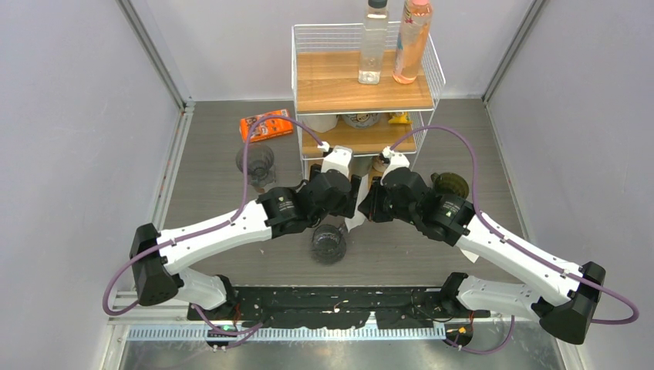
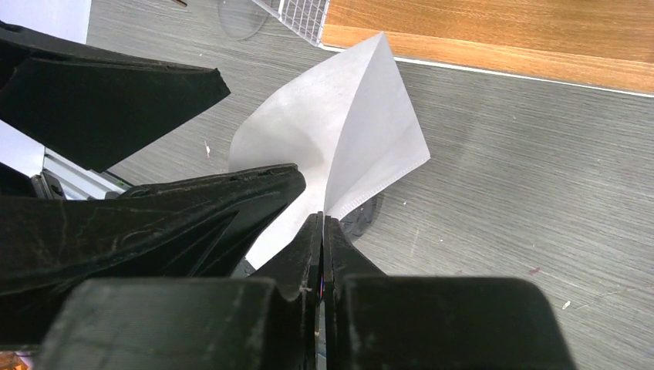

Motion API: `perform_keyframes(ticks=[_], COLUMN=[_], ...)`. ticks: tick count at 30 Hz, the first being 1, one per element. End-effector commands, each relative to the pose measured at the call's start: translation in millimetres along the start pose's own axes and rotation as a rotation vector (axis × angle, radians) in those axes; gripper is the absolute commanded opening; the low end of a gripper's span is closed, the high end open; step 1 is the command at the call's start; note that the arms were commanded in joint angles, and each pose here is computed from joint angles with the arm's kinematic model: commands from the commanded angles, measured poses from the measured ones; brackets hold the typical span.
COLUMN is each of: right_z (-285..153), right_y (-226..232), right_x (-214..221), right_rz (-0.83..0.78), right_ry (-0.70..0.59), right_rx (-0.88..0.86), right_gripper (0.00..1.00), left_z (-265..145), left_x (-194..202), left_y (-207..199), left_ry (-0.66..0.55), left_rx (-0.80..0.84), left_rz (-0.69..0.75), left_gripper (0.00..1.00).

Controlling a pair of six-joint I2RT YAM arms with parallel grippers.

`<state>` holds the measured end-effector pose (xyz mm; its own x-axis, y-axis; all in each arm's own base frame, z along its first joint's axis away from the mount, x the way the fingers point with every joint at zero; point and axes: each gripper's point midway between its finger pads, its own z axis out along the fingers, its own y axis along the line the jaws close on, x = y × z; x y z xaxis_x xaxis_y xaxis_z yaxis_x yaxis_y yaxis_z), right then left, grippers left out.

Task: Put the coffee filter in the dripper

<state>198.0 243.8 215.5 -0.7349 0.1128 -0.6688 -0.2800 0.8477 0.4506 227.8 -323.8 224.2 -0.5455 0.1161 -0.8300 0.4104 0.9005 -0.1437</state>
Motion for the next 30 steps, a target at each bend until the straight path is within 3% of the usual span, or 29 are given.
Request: perform_keyframes(ticks=[1, 18, 27, 30], right_z=[-7, -9, -11, -10], right_y=[7, 13, 15, 13], right_x=[-9, -15, -14, -11], right_rz=[-0.021, -0.034, -0.042, -0.042], right_ry=[-0.041, -0.070, -0.064, -0.058], right_rx=[-0.032, -0.070, -0.085, -0.075], right_gripper=[0.05, 0.05, 0.05, 0.05], left_z=[-14, -8, 1, 2], left_x=[-21, -11, -7, -6], left_y=[8, -10, -24, -25], left_ry=[-0.075, -0.019, 0.015, 0.021], left_rx=[-0.022, 0.056, 0.093, 0.097], left_rz=[-0.021, 0.019, 0.022, 0.018], left_gripper=[0.71, 0.69, 0.61, 0.54])
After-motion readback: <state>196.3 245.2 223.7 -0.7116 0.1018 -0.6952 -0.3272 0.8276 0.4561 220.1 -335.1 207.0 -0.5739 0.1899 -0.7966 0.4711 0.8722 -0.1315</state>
